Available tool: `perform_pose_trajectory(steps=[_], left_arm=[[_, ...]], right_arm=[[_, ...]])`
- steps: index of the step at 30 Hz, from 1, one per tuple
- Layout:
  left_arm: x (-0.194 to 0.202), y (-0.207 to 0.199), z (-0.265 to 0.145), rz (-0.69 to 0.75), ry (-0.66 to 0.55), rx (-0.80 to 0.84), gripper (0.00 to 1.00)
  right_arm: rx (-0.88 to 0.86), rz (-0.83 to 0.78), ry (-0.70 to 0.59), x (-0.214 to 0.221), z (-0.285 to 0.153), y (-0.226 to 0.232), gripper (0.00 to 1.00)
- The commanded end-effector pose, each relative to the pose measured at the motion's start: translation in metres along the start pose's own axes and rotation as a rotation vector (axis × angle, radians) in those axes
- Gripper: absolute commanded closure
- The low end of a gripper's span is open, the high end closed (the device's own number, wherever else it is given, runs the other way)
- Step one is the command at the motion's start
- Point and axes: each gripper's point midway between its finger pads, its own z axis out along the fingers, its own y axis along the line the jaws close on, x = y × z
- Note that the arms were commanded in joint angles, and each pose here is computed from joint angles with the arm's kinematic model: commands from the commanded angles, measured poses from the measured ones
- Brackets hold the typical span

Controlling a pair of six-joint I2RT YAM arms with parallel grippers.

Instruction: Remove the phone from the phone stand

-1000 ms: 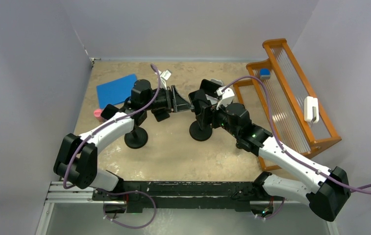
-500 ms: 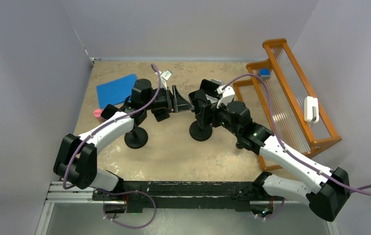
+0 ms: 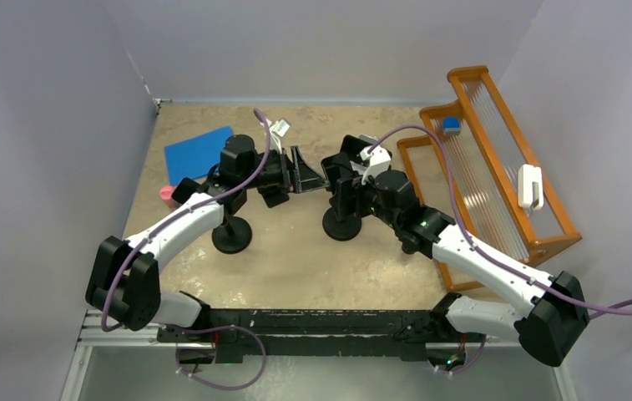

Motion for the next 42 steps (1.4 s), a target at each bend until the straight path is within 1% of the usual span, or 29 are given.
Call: perform_pose_trajectory(steps=[1, 10, 15, 24, 29, 35, 38, 39, 40, 42], left_arm=[[-0.020, -0.021, -0.001, 0.069, -0.046, 0.039, 0.25], [-0.023, -0.022, 0.010, 0.012, -0.030, 0.051, 0.30], [-0.018, -0.018, 0.017, -0.017, -0.014, 0.043, 0.33], [-0.012, -0.012, 0.027, -0.055, 0.015, 0.026, 0.44], [-0.008, -0.013, 0.032, -0.076, 0.036, 0.046, 0.49], [-0.006, -0.012, 0.035, -0.083, 0.044, 0.052, 0.59], [-0.006, -0.012, 0.036, -0.081, 0.045, 0.057, 0.67], [-0.006, -0.012, 0.036, -0.080, 0.044, 0.057, 0.71], [-0.006, -0.011, 0.036, -0.078, 0.044, 0.058, 0.76], [-0.004, -0.011, 0.036, -0.078, 0.046, 0.058, 0.82]], right_arm=[[0.021, -0.021, -0.091, -0.029, -0.002, 0.000, 0.03], [0.005, -0.036, -0.116, -0.033, -0.003, 0.002, 0.13], [0.008, -0.039, -0.113, -0.033, -0.001, 0.002, 0.14], [-0.002, -0.044, -0.113, -0.032, -0.002, 0.003, 0.18], [-0.007, -0.046, -0.112, -0.032, -0.001, 0.004, 0.19], [-0.007, -0.049, -0.109, -0.031, -0.001, 0.004, 0.21], [-0.009, -0.050, -0.109, -0.031, -0.001, 0.004, 0.21], [-0.009, -0.049, -0.108, -0.031, -0.002, 0.004, 0.21], [-0.010, -0.050, -0.108, -0.030, -0.002, 0.004, 0.20], [-0.003, -0.046, -0.112, -0.030, -0.002, 0.002, 0.14]])
